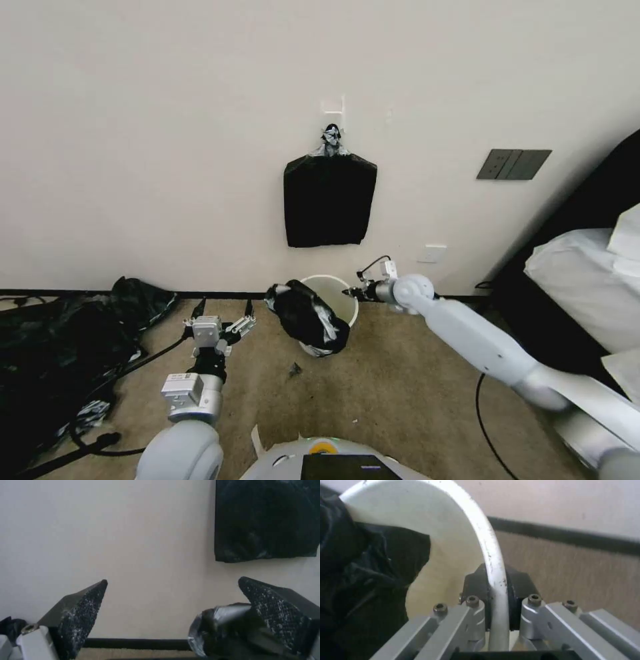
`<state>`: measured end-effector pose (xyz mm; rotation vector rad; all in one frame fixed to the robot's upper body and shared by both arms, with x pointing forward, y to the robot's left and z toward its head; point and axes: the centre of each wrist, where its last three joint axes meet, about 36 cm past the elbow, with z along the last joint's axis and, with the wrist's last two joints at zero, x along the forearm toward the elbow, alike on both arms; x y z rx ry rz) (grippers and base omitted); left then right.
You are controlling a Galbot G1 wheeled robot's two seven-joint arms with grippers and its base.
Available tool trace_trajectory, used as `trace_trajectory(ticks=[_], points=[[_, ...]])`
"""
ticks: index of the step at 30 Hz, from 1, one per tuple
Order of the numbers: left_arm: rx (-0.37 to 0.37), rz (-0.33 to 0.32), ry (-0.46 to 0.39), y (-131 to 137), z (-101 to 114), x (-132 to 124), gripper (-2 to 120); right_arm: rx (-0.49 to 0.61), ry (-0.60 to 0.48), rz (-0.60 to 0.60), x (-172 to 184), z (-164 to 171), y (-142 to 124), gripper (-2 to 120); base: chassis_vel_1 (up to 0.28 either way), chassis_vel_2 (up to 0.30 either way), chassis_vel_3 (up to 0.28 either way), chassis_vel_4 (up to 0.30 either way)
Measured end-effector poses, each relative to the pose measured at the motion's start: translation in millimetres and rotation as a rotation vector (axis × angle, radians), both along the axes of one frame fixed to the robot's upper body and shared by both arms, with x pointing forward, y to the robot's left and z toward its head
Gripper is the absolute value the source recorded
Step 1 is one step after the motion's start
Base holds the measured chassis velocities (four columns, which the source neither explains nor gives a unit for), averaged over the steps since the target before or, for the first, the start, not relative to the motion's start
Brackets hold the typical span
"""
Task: Place a trash bag onto the trash bin.
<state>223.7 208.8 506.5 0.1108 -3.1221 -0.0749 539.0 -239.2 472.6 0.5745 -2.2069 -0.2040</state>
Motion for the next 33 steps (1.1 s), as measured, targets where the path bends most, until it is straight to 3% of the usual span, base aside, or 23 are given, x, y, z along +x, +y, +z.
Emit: trace_trajectory(ticks=[6,13,20,33], points=[[0.005,0.007,-0.005,1.4,-0.3,1.2,100,0.025,0.074,-0.193,-63.0,15.6,18.9,7,0.000,0.000,0.000,0.000],[0.010,0.034,-0.009,1.4,-7.7,3.4,100,0.006,0.086,-0.434,-98.6,22.3,51.5,7,0.000,0.000,0.000,0.000],[0.013,0.051,-0.009,2.2,-10.8,4.3,100,0.021,0.100,-0.488,-128.7,11.3,72.0,7,0.000,0.000,0.000,0.000],[0.023,0.059,-0.006,4.8,-13.3,6.3,100,0.012,0.131,-0.549,-148.2,-24.9,77.0,7,0.000,0.000,0.000,0.000]])
